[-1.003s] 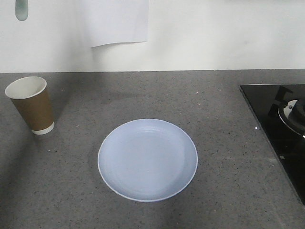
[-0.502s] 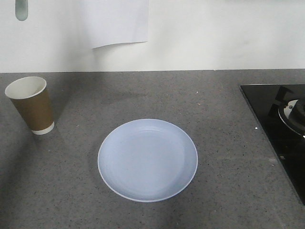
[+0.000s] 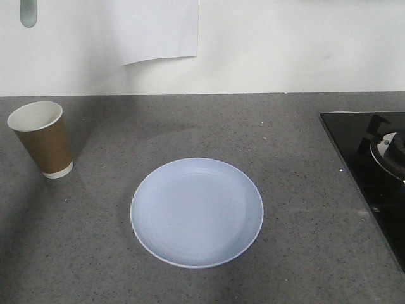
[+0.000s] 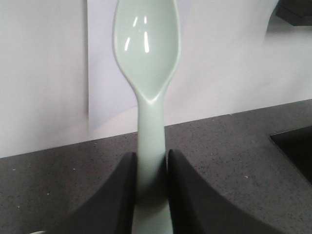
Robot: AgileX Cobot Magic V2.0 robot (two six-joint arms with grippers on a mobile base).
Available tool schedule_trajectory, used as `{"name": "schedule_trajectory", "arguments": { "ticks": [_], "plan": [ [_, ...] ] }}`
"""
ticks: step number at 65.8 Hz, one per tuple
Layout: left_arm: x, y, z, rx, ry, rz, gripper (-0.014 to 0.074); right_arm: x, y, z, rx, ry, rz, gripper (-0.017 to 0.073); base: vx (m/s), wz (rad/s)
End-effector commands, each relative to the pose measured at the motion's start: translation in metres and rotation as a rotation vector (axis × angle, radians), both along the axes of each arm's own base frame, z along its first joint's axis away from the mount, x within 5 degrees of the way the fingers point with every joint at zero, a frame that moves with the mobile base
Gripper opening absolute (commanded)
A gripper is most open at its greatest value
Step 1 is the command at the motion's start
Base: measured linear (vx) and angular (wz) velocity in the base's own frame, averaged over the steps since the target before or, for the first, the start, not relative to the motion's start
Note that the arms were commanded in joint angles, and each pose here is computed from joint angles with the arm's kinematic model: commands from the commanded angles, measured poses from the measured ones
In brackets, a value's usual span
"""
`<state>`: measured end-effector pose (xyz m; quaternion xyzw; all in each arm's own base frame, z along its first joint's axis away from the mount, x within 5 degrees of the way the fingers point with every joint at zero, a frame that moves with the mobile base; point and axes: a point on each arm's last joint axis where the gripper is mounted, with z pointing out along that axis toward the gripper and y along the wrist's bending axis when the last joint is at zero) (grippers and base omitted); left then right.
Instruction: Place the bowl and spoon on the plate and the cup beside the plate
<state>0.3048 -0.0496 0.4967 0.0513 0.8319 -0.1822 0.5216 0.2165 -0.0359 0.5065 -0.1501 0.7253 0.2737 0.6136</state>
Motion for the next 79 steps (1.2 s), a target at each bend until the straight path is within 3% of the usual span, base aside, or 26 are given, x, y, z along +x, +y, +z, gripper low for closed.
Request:
{"name": "schedule_trajectory", "arguments": {
  "ticks": [1, 79],
  "plan": [
    [-0.0128, -0.0008, 0.0224, -0.043, -0.108, 0.003, -0.0006, -0.0108, 0.0067, 0.0176, 0.029, -0.09, 0.011, -0.0005, 0.0, 0.01],
    [-0.0128, -0.0008, 0.0224, -0.043, -0.108, 0.003, -0.0006, -0.0108, 0.0067, 0.0176, 0.029, -0.09, 0.011, -0.0005, 0.0, 0.0]
  ]
}}
